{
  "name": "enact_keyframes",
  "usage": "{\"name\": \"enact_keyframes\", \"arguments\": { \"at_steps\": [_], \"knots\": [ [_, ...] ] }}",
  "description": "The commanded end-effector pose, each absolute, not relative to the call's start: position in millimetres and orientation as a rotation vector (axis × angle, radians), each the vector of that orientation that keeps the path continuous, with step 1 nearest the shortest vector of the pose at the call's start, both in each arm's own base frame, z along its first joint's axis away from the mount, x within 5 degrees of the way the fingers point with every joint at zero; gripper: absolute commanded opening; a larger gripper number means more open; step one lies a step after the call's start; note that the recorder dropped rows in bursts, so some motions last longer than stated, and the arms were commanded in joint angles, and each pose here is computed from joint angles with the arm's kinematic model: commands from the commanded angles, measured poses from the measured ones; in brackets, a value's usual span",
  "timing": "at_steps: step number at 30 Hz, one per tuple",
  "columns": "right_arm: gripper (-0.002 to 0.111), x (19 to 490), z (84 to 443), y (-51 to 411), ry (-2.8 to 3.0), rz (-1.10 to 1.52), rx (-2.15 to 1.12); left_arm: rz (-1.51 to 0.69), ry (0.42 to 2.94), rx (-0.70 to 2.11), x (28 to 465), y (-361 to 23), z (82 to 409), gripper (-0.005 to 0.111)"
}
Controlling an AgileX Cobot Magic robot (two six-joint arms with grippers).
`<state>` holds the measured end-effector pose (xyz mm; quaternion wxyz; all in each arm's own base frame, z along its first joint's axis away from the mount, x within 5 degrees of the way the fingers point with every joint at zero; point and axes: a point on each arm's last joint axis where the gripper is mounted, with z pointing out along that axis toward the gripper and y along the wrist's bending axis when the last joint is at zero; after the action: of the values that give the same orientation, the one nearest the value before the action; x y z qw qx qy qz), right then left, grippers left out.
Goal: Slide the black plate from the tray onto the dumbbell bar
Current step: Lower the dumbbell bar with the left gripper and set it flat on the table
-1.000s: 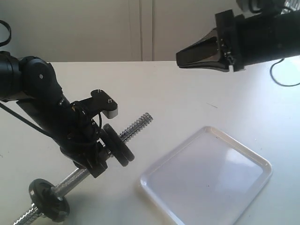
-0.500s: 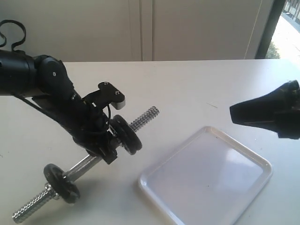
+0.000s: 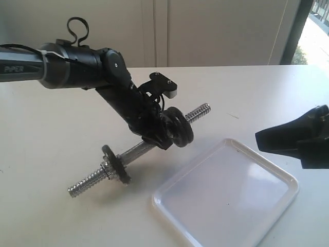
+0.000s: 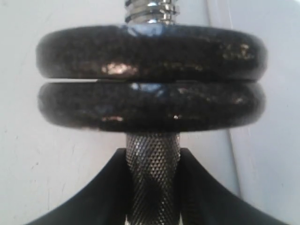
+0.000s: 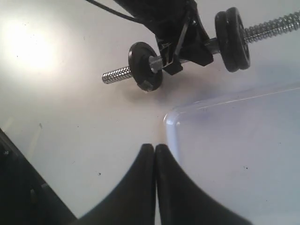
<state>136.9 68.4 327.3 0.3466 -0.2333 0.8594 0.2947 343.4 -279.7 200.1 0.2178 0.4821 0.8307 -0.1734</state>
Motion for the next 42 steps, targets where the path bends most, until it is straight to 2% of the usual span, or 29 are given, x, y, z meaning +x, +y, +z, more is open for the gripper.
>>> {"name": "enact_keyframes", "arguments": {
  "at_steps": [1, 12, 19, 38, 40, 42],
  "knots": [
    [0.0, 136.5, 327.1, 67.2, 2.226, 0.739, -0.598, -0.571, 2.145, 1.158, 361.7, -299.3, 244.0, 0.0],
    [0.0, 137.5, 326.4, 65.8, 2.239, 0.721, -0.576, -0.57, 2.096, 1.097, 378.9, -310.2, 245.4, 0.0],
    [0.0, 137.7, 326.4, 65.7, 2.238, 0.72, -0.575, -0.563, 2.132, 1.111, 382.5, -312.5, 226.8, 0.0],
    [0.0, 137.6, 326.5, 65.9, 2.237, 0.722, -0.574, -0.476, 2.233, 1.234, 376.8, -304.7, 215.2, 0.0],
    [0.0, 137.6, 326.5, 65.9, 2.237, 0.722, -0.574, -0.463, 2.239, 1.246, 376.6, -303.7, 214.5, 0.003],
    [0.0, 137.6, 326.5, 65.9, 2.237, 0.722, -0.574, -0.457, 2.256, 1.246, 376.3, -303.0, 213.0, 0.012]
  ]
}}
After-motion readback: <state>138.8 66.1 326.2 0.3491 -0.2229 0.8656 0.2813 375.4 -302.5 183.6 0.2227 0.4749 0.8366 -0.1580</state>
